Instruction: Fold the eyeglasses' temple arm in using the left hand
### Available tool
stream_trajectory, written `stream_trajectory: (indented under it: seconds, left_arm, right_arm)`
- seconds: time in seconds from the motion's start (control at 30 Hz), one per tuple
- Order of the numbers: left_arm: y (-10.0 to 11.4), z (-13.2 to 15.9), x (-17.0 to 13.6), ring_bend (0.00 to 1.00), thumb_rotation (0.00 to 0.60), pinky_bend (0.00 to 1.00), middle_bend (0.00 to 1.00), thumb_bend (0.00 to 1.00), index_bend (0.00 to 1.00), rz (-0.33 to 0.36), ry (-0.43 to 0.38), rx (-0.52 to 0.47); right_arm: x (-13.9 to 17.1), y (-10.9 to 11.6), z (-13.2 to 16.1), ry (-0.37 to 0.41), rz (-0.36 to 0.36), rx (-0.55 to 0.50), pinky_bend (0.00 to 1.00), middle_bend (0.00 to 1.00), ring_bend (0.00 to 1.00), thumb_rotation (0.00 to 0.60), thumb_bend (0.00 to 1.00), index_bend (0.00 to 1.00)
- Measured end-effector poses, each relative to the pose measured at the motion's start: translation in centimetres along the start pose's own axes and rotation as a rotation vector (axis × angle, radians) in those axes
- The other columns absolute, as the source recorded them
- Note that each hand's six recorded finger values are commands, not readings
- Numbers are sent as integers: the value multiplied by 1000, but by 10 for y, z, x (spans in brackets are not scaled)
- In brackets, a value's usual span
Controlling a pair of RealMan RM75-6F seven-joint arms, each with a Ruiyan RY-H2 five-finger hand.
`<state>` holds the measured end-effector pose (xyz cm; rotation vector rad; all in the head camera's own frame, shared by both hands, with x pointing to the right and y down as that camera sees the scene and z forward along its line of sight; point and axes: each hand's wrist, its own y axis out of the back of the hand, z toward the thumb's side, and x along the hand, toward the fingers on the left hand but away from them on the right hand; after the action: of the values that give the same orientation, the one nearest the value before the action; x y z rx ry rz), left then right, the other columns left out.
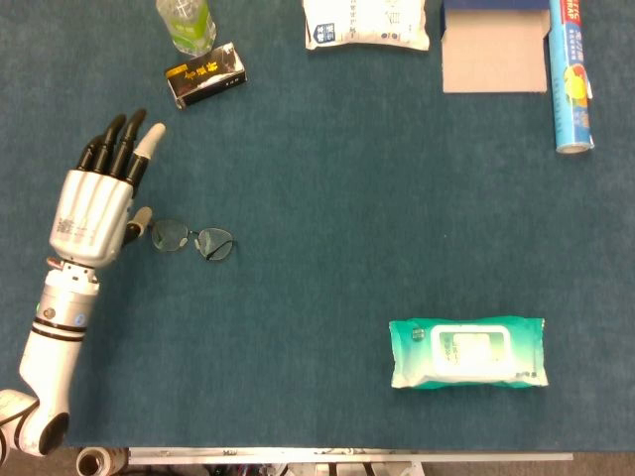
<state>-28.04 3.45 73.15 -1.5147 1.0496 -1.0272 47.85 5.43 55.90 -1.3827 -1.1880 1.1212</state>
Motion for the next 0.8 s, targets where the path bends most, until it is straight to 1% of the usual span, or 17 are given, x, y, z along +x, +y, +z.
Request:
stream_trajectory:
  seconds: [0.5, 0.8]
  left_arm:
    - [-24, 14, 0, 36, 600, 186, 0, 170, 52, -58, -4, 8]
    - [-35, 16, 0, 36, 600, 186, 0, 170, 52, -85, -5, 29]
  right_arm:
    - [1, 3, 1, 5, -8, -4, 437, 522, 407, 600, 390, 629]
    - [1, 5, 2, 7, -13, -7, 437, 522, 407, 600, 390, 629]
